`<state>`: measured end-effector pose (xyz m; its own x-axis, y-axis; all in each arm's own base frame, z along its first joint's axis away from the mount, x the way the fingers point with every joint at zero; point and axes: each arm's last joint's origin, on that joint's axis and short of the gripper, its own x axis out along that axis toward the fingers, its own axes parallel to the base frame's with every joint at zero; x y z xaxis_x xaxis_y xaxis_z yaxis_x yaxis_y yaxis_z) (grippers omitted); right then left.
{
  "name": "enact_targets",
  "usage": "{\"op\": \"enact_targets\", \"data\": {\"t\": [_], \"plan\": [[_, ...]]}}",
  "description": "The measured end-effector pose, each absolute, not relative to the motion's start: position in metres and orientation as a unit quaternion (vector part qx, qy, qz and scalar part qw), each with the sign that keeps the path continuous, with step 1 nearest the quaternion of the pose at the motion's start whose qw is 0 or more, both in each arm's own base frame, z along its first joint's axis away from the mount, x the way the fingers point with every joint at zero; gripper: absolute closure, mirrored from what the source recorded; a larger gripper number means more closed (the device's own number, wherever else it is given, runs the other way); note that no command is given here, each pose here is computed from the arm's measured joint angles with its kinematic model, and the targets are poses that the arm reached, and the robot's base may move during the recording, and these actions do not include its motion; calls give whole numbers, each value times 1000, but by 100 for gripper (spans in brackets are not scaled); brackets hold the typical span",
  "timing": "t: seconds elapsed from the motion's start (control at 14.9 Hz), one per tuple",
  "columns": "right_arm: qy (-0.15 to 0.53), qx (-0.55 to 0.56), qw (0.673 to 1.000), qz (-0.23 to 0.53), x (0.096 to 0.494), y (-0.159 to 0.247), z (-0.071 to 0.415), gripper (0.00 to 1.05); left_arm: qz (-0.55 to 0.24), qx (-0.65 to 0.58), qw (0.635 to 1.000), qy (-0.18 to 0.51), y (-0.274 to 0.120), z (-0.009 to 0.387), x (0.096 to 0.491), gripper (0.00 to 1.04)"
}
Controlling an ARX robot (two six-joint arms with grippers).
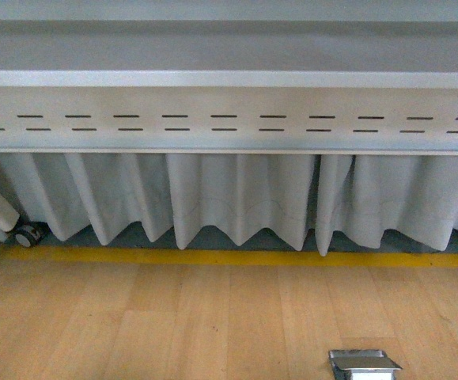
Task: Open oven
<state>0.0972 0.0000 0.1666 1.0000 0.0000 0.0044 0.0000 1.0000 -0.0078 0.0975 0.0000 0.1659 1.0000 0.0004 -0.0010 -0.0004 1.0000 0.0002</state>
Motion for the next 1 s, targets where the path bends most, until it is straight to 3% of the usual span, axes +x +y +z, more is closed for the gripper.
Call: {"op": "enact_targets", "data": {"t": [1.0], "plan": [[-2,-4,1000,0,97,0,167,6,0,0,1000,0,0,166,98,7]]}}
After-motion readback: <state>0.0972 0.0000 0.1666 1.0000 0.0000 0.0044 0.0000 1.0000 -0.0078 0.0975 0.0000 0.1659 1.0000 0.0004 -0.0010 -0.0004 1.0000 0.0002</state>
